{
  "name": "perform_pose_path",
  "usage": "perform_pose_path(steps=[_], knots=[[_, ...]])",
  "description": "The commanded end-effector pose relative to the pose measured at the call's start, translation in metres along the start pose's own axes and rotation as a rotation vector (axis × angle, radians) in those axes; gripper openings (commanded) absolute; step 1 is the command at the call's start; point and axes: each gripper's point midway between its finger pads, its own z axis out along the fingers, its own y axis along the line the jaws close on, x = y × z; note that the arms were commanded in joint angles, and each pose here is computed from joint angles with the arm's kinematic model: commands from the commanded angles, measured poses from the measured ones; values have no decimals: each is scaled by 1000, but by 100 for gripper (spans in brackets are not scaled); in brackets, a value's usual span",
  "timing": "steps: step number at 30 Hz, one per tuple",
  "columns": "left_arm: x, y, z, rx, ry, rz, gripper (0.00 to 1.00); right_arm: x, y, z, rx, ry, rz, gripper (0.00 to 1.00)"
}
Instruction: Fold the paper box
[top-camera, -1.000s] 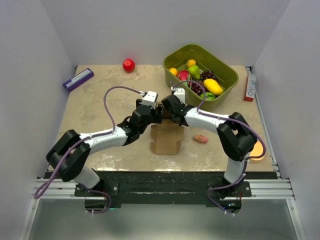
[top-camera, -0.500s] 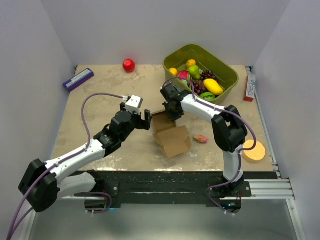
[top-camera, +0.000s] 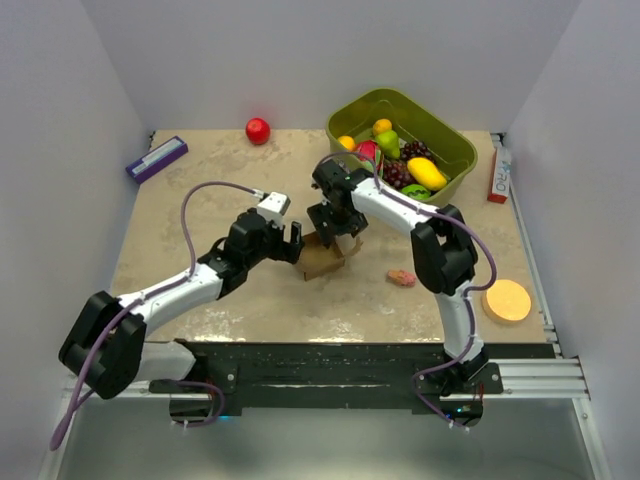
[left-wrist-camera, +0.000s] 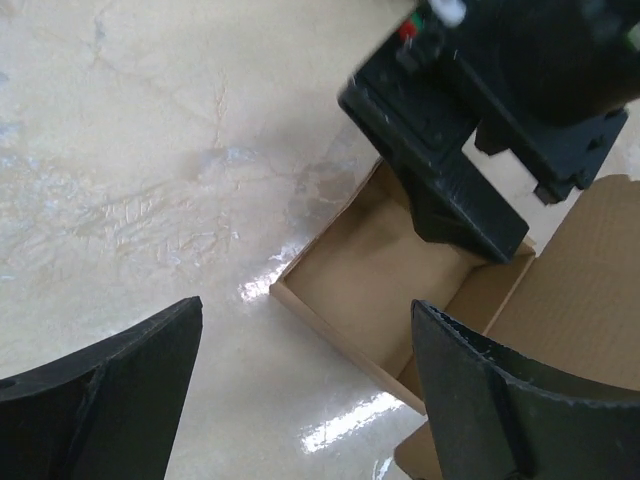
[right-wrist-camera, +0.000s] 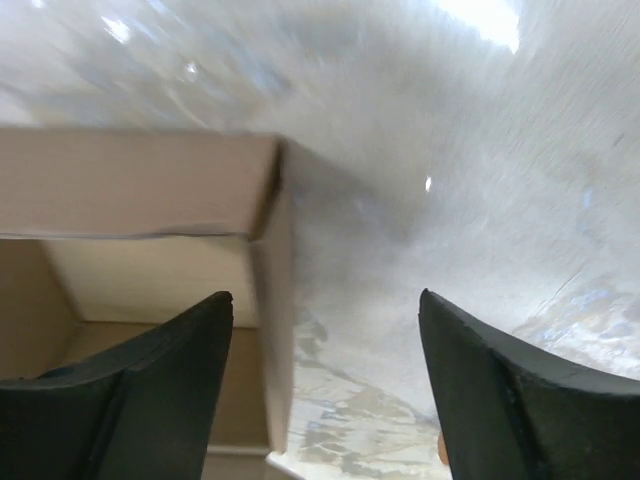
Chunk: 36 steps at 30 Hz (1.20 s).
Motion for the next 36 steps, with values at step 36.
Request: perform_pose_path(steps=[36], knots=[[54,47,66,-31,140,-167,82,64,41,-72,-252,-425,476,73]])
